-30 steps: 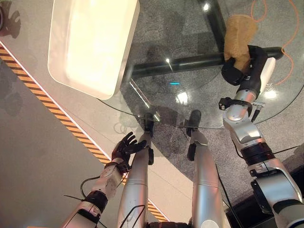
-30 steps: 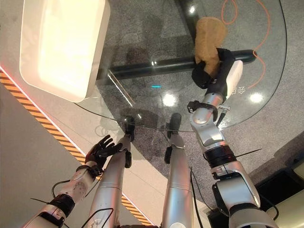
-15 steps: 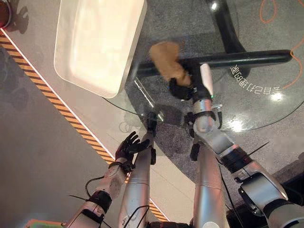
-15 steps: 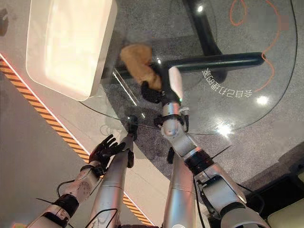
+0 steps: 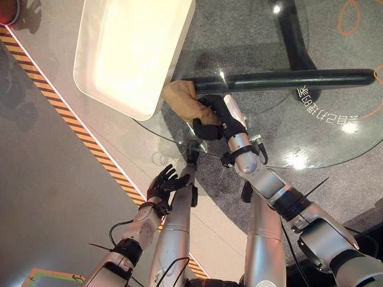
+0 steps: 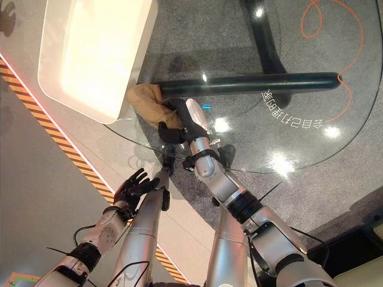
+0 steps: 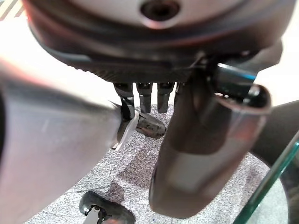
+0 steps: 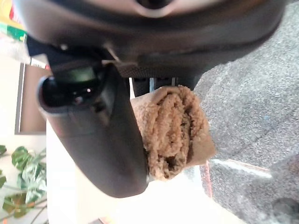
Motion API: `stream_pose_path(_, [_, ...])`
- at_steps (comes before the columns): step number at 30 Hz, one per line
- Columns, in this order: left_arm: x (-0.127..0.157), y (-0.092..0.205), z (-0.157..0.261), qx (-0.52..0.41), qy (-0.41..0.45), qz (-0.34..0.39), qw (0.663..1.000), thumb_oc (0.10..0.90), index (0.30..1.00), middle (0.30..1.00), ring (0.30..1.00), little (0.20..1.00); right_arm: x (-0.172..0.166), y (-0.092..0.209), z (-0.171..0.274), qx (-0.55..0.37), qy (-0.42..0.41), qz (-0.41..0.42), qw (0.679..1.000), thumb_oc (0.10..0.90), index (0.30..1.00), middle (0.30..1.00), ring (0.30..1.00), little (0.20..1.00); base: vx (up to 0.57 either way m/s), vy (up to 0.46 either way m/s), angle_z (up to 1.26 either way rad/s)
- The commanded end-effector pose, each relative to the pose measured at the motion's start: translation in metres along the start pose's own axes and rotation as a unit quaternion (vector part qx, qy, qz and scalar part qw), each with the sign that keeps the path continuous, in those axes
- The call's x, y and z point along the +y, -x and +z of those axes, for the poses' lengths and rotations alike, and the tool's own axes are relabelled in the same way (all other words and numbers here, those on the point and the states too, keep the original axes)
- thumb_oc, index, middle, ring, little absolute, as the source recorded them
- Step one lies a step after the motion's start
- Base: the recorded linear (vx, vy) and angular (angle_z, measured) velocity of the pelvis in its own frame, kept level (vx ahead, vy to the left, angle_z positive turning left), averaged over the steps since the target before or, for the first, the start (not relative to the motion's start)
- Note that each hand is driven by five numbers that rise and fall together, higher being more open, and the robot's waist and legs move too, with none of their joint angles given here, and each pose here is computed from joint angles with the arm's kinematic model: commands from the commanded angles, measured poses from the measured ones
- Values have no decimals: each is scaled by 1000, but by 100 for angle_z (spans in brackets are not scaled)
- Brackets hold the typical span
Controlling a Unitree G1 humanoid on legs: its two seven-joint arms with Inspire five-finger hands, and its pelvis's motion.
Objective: Wipe the table with a cloth and put it in the basket.
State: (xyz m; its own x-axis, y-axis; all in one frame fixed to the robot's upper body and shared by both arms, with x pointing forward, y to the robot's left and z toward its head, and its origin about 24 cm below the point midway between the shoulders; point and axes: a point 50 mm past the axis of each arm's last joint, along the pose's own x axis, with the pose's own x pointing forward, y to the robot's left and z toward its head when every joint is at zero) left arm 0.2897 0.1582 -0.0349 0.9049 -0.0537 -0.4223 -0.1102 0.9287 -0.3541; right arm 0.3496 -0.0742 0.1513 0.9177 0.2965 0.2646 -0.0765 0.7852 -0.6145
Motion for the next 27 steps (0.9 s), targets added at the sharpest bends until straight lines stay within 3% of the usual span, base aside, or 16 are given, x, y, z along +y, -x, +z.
stream_pose_path(1, [-43,7,-31,50,18,-68,996,800,900,900,900,900,16,5,53,-120,-38,36,991,100,300,300,300,200,0,0,0])
stream_pose_path(10, [-40,5,-30,51,16,-59,997,800,900,900,900,900,6,4,45,-106,-40,-7,994,100,300,300,300,200,0,0,0])
stream_pose_path(16, [-38,5,-28,44,18,-55,997,800,900,900,900,900,-20,2,29,-61,-28,-150,986,100,300,300,300,200,0,0,0])
stream_pose_path(21, [-33,5,-30,43,18,-46,998,800,900,900,900,900,-66,1,11,-16,7,-291,957,100,300,300,300,200,-1,-13,0])
stream_pose_path(27, [-26,9,-35,43,12,-43,998,800,900,900,900,900,-116,5,-8,31,50,-384,922,100,300,300,300,200,9,-27,0])
